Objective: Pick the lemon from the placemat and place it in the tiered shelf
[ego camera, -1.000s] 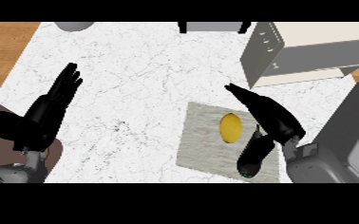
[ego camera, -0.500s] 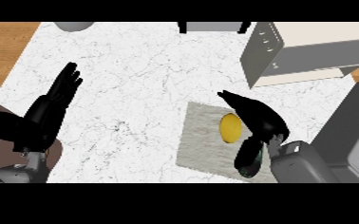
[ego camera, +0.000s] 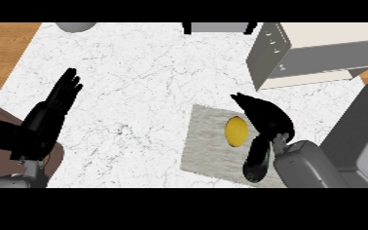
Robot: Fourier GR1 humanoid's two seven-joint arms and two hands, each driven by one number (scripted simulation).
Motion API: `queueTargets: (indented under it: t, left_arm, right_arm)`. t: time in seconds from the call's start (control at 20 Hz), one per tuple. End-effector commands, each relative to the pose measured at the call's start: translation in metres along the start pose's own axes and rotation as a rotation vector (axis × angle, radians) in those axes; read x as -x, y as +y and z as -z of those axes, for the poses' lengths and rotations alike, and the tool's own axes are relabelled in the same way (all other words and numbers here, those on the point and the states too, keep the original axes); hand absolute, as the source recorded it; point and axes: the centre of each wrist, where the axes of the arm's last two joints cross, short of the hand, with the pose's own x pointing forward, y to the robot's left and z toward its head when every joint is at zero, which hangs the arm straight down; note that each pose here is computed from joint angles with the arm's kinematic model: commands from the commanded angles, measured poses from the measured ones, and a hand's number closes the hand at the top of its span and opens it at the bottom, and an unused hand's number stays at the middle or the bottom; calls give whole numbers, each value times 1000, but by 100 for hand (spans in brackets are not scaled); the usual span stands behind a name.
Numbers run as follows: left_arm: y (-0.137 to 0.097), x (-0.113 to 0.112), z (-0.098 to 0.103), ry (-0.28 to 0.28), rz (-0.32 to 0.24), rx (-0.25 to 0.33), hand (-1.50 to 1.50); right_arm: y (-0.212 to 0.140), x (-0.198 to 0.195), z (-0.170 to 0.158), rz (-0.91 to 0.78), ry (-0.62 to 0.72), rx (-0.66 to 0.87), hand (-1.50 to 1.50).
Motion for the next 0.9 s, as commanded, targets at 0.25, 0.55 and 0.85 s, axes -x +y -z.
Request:
queueTargets:
  t: [0.25, 0.55, 0.85]
  left_arm:
    - [-5, -5, 5, 5, -1, -5, 0]
    - [10, -9, 22, -16, -10, -21, 0]
    - [-5, -15, -8, 6, 16, -19, 0]
  right_arm:
    - [19, 7, -4, 1, 22, -42, -150]
    - [11, 26, 30, -14, 60, -89, -150]
    - [41, 40, 37, 19, 47, -151, -150]
